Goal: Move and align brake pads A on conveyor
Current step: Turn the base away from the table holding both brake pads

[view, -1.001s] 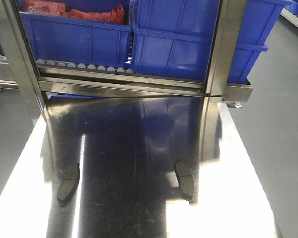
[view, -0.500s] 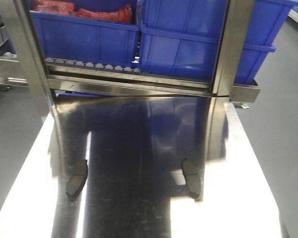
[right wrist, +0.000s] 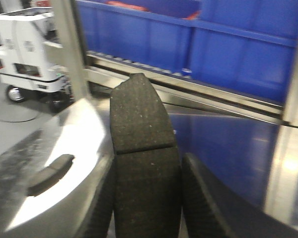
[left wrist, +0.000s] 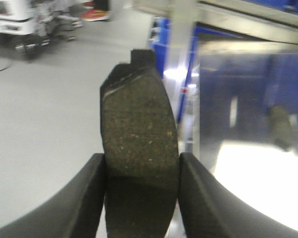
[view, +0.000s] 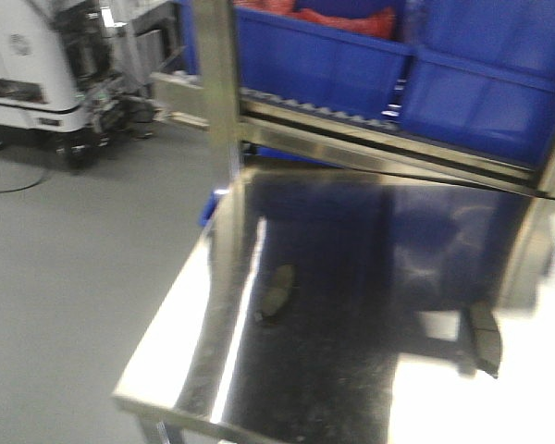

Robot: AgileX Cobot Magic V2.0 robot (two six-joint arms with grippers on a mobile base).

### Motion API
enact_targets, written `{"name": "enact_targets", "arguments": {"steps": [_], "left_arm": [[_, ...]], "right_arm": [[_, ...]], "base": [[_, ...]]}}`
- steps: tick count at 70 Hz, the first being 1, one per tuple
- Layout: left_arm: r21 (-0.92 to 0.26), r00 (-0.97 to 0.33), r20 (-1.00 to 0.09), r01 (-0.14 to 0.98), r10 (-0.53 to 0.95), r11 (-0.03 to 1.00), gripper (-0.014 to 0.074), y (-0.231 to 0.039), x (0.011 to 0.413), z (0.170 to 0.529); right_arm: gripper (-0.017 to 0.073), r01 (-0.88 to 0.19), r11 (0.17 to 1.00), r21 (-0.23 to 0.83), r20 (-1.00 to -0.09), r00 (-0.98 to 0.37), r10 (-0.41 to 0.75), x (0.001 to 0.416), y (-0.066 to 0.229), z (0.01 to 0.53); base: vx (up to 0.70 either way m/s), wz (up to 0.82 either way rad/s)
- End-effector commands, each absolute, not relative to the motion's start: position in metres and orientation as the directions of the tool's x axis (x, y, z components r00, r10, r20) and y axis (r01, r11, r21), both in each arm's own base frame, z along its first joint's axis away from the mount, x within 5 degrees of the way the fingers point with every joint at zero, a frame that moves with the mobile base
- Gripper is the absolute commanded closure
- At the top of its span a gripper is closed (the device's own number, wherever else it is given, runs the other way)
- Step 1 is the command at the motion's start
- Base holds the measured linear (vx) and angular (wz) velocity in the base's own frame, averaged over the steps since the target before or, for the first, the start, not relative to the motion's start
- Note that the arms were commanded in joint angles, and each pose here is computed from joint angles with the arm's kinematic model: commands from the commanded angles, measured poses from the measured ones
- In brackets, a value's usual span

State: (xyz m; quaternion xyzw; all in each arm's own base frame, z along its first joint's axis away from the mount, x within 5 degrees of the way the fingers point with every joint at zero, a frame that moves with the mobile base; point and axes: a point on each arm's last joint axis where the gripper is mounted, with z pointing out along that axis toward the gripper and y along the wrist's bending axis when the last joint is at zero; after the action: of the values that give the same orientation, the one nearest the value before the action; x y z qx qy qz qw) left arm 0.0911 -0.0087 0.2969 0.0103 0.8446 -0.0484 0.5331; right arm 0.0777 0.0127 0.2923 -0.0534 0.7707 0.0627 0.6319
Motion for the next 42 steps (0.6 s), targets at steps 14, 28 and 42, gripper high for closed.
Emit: {"name": "enact_targets", "arguments": {"steps": [14, 28, 42], "left_arm": [[-0.080, -0.332, -0.942, 0.074, -0.051, 0.994, 0.0600, -0.0091, 0.0941, 0.3131], [-0.080, -0.332, -0.942, 0.074, -0.051, 0.994, 0.0600, -0.0091, 0.0941, 0.3131], [-0.080, -0.332, -0.942, 0.074, -0.051, 0.994, 0.0600, -0.0091, 0.0941, 0.3131]], "right_arm": [[0.0563, -0.175, 0.984, 0.020, -0.998, -0.069, 0.008, 0.0783, 0.0137, 0.3117], [0.0563, -0.176, 0.984, 0.020, -0.998, -0.068, 0.008, 0.0783, 0.0137, 0.3118], [0.0563, -0.175, 0.984, 0.020, -0.998, -0.068, 0.008, 0.0783, 0.0137, 0.3118]], "base": [[-0.13, 0.63], [-0.16, 0.64], [-0.18, 0.71]]}}
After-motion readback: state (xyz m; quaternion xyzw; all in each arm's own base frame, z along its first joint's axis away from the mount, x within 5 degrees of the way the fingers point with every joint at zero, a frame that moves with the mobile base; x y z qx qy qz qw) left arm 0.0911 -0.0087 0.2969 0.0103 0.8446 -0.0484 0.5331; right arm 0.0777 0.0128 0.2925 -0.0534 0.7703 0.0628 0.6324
